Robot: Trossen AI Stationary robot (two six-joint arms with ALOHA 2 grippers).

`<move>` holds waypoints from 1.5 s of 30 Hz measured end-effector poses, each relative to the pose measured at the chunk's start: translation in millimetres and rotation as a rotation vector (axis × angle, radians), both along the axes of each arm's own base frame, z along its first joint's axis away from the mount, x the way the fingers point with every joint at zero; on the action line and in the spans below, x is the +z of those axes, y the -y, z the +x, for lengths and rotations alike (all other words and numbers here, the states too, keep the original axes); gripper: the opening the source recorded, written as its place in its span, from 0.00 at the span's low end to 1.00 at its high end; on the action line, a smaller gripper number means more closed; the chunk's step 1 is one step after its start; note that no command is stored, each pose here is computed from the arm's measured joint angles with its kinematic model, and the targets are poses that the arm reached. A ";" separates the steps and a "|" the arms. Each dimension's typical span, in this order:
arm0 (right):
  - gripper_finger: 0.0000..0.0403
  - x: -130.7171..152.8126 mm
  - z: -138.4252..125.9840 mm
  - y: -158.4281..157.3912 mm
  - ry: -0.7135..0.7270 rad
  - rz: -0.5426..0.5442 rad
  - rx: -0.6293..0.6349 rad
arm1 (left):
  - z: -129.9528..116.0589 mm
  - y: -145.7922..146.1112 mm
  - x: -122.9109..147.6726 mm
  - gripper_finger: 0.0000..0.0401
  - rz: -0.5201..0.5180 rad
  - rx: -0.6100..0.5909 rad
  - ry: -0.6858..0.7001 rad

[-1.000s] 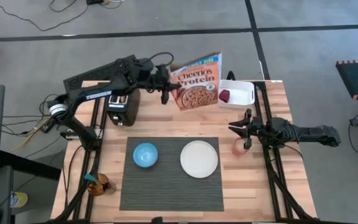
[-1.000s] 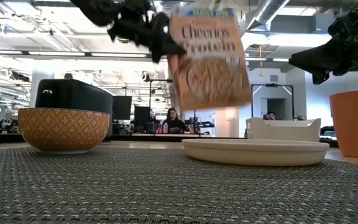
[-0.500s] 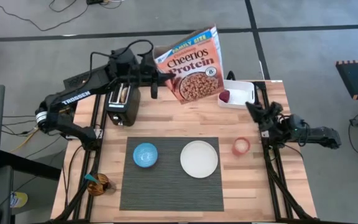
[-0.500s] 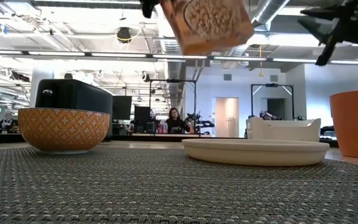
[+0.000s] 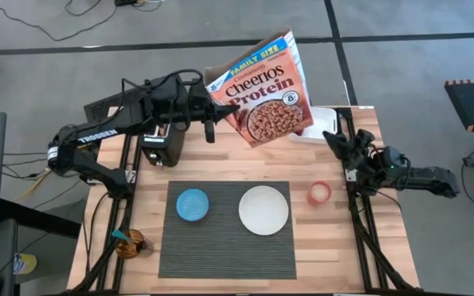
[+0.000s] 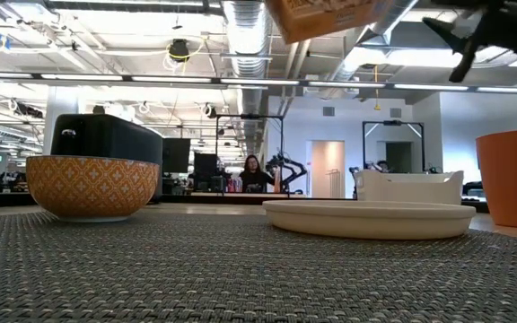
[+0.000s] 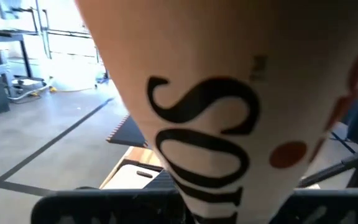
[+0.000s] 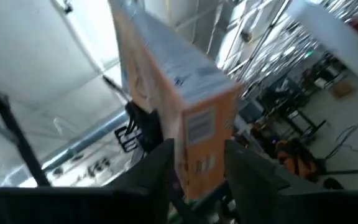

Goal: Arrange a breakfast setting
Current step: Pour the cereal into the blue bowl

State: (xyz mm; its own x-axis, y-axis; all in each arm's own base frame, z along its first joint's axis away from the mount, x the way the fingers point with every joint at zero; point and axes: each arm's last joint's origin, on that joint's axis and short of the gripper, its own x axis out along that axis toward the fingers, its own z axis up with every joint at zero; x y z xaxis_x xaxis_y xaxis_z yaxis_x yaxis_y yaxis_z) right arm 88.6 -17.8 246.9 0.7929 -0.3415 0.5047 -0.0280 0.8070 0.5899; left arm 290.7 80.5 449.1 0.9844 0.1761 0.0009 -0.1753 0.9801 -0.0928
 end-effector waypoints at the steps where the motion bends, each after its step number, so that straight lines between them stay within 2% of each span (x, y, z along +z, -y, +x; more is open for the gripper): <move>1: 0.51 2.4 3.0 -0.4 -0.027 -0.024 0.015 | 0.4 2.1 1.6 0.00 -0.001 0.011 0.008; 4: 0.66 11.3 11.9 -1.1 -0.090 -0.083 0.048 | 1.9 8.7 5.3 0.00 -0.008 0.026 0.038; 8: 0.82 25.3 21.4 0.0 -0.143 -0.154 0.010 | 3.4 15.9 9.2 0.00 -0.018 0.015 0.081; 13: 0.93 43.6 31.3 0.3 -0.170 -0.229 0.002 | 5.0 25.6 13.3 0.00 -0.026 -0.007 0.125; 23: 0.94 70.2 55.3 2.2 -0.223 -0.339 -0.024 | 6.6 39.5 18.6 0.00 -0.027 -0.039 0.181; 28: 0.94 86.3 67.8 1.8 -0.219 -0.413 0.019 | 6.7 41.1 18.8 0.00 -0.024 -0.039 0.183; 33: 0.94 93.5 83.1 3.6 -0.238 -0.411 0.025 | 6.8 41.7 19.0 0.00 -0.023 -0.050 0.185; 40: 0.93 105.2 94.7 3.4 -0.149 -0.447 0.050 | 7.2 46.3 19.7 0.00 -0.019 -0.072 0.192; 45: 0.87 112.6 103.4 4.6 -0.147 -0.456 0.042 | 6.6 46.2 20.3 0.00 -0.019 -0.070 0.195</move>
